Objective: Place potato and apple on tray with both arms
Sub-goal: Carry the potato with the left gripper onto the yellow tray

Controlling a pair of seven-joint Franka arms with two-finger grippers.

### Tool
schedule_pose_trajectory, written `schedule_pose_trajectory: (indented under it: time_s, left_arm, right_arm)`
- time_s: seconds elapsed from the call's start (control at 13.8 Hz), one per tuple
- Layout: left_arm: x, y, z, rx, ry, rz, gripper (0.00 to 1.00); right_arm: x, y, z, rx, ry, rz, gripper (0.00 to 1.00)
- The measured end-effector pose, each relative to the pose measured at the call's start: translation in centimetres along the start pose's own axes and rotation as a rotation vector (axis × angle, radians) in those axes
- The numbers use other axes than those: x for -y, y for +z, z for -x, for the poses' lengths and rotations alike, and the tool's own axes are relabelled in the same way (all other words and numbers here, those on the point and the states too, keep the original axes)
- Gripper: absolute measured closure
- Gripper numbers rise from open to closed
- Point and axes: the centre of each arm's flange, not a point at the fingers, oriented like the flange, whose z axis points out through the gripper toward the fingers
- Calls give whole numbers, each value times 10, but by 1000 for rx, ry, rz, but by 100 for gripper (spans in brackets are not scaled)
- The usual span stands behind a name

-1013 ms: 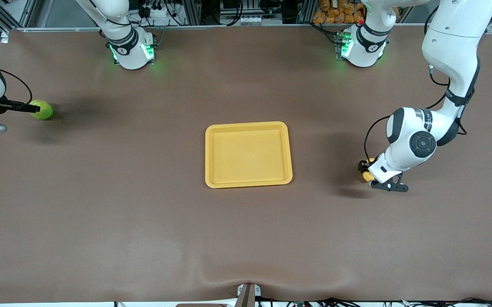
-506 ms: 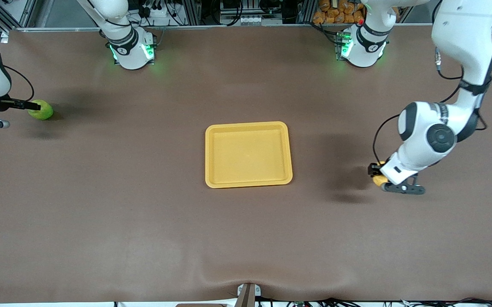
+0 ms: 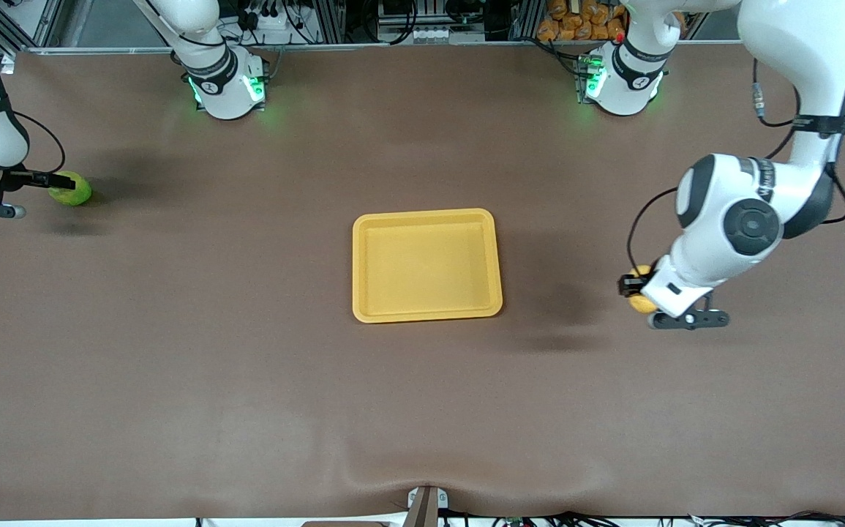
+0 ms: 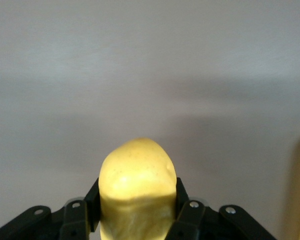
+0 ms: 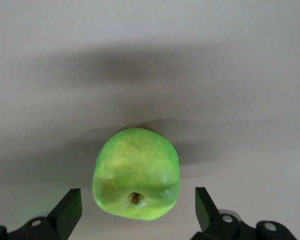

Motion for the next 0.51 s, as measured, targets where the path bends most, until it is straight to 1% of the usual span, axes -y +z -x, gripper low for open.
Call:
schedule_pose_trajectory:
  time_s: [0.43, 0.51]
  left_arm:
    - [-98, -8, 33, 5, -120, 34, 43]
    - [-114, -10, 37, 1, -144, 39, 43]
  right_arm:
    - [-3, 33, 5, -17, 11, -15, 0]
    - [-3, 35, 5, -15, 11, -16, 7]
